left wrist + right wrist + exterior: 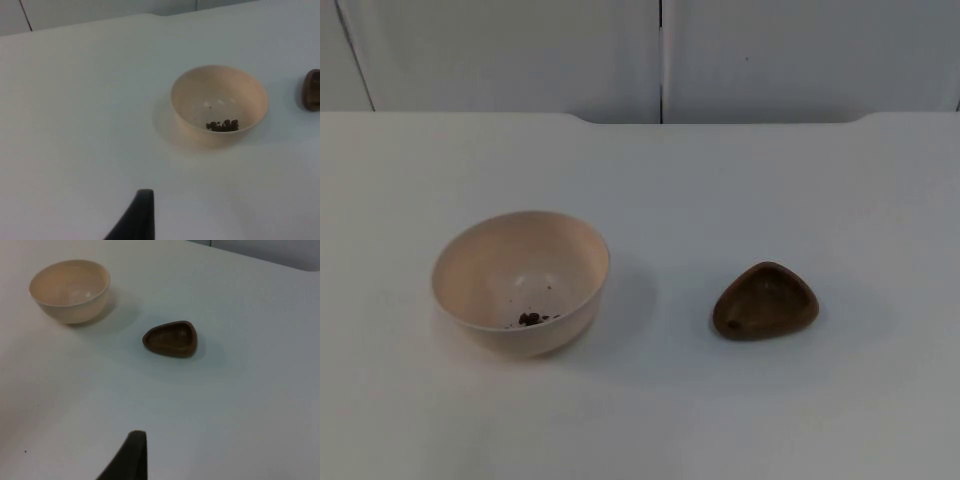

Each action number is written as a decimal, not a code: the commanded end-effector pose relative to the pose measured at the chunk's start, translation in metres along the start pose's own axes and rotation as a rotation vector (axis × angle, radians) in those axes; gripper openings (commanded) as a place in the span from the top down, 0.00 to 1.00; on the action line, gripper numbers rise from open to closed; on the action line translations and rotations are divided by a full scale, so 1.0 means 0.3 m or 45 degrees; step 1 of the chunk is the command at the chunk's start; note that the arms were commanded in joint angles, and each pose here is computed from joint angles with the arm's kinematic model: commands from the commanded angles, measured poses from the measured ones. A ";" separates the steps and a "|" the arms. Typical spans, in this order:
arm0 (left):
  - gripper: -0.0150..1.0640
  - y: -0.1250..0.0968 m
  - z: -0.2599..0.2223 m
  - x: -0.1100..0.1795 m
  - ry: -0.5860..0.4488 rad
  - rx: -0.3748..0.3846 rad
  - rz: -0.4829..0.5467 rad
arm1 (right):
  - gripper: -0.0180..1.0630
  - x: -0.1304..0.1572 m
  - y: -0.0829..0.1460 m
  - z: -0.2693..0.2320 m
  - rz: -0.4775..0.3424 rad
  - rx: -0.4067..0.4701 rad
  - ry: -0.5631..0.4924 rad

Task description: Pick up the bowl with the left hand and pour the coffee beans from the cup into the bowl with the right hand.

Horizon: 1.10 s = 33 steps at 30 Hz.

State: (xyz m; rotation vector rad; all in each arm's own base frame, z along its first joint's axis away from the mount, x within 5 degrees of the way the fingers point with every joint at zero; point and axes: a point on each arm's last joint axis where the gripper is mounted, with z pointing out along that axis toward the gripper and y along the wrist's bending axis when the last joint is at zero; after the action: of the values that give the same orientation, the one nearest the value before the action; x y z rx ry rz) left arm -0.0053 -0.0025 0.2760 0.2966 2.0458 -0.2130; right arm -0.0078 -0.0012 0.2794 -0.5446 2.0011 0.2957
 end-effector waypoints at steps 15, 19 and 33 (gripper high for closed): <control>0.01 0.001 0.001 0.005 0.004 -0.006 0.000 | 0.01 -0.004 0.005 0.001 0.151 0.312 -0.010; 0.01 0.001 0.001 0.005 0.004 -0.006 0.000 | 0.01 -0.005 0.006 0.002 0.172 0.353 -0.009; 0.01 0.001 0.001 0.005 0.004 -0.006 0.000 | 0.01 -0.005 0.007 0.002 0.197 0.400 -0.007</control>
State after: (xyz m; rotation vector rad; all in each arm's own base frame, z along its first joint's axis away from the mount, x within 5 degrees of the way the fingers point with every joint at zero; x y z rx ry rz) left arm -0.0053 -0.0025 0.2760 0.2966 2.0458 -0.2130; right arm -0.0076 0.0015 0.2796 -0.1927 2.0497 0.0841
